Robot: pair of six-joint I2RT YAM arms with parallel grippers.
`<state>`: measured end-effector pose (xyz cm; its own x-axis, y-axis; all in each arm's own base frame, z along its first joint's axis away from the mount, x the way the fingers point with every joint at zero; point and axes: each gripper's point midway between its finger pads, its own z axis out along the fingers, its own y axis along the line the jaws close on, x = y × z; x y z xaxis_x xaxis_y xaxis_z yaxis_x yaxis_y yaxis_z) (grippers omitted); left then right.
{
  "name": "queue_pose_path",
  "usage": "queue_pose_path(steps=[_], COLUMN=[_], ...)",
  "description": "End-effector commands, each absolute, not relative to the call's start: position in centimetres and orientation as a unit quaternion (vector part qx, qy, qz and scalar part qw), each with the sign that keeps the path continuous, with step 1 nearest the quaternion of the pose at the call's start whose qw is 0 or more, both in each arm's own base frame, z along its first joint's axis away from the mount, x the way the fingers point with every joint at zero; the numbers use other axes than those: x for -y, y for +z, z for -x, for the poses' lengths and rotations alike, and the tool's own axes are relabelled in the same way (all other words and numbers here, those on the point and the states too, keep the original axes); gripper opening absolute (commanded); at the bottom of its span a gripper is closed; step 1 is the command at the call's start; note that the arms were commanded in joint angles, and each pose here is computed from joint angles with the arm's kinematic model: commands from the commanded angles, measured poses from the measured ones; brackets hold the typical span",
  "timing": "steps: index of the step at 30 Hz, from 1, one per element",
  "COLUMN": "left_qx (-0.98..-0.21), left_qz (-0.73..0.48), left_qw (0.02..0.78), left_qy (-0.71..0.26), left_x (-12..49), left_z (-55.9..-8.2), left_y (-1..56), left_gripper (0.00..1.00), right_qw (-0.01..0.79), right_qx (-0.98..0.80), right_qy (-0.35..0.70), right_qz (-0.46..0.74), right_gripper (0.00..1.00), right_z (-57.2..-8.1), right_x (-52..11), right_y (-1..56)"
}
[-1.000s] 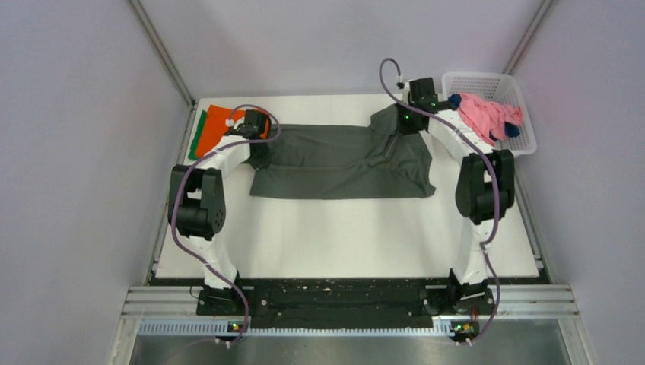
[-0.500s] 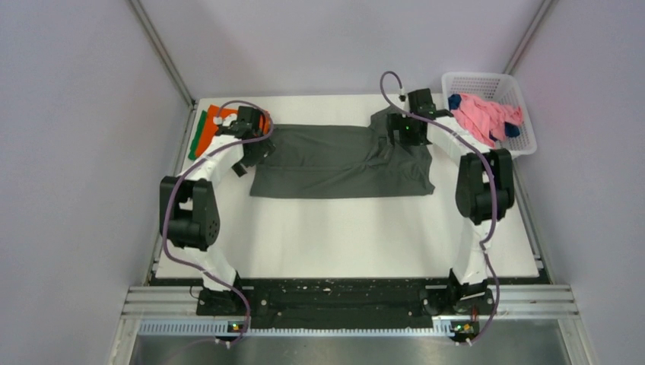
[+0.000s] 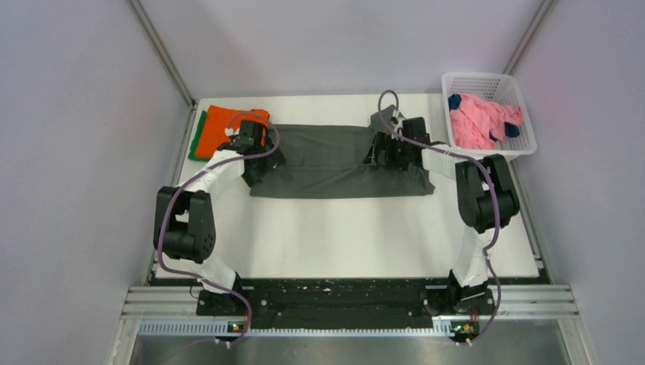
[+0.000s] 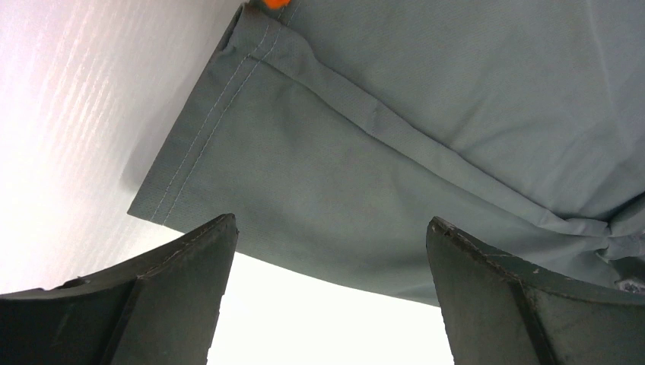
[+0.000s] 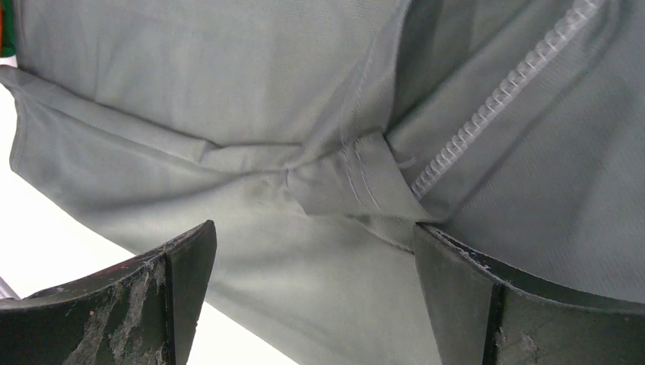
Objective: Fold and stack the t-shirts
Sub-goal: Fold the flattened tshirt in 1/3 of the way
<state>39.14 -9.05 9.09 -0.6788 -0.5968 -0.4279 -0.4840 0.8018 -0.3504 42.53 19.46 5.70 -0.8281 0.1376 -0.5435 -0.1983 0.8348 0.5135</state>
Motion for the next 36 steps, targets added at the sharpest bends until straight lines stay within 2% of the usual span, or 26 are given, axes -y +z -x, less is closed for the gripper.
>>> queue_pose_path(steps=[1, 10, 14, 21, 26, 29, 31, 36], left_qx=[-0.906, -0.908, -0.906, -0.907, -0.916, -0.921, -0.925, -0.928], left_qz=[0.290, 0.286, 0.283, 0.268, 0.260, 0.266, 0.276, 0.292], left_qw=[0.287, 0.292, 0.295, 0.291, 0.261, 0.242, 0.227, 0.202], left_qy=[-0.115, -0.097, -0.107, -0.146, -0.160, -0.152, -0.131, -0.116], left_x=[9.2, 8.5, 9.0, 11.0, 12.4, 12.3, 11.7, 10.9], left_z=[-39.5, -39.6, -40.4, -43.2, -44.0, -43.5, -42.6, -39.1], left_y=[9.5, 9.9, 10.4, 10.1, 7.5, 5.7, 4.3, 2.3], left_gripper=[0.99, 0.99, 0.99, 0.99, 0.99, 0.99, 0.99, 0.99], right_qw=[0.337, 0.407, 0.412, 0.401, 0.367, 0.340, 0.317, 0.279], right_qx=[-0.889, -0.864, -0.868, -0.905, -0.918, -0.917, -0.918, -0.933], right_qy=[0.306, 0.293, 0.273, 0.140, 0.144, 0.196, 0.217, 0.179], right_qz=[0.040, 0.040, 0.055, 0.000, -0.032, -0.073, -0.098, -0.142], right_gripper=[0.99, 0.99, 0.99, 0.99, 0.99, 0.99, 0.99, 0.99], right_z=[-46.0, -52.6, -52.6, -48.5, -43.7, -42.9, -42.0, -36.8], right_x=[-22.2, -24.6, -24.4, -17.0, -14.2, -13.6, -13.1, -10.9], right_y=[7.6, 10.5, 11.8, 10.4, 7.2, 5.6, 4.2, 1.8])
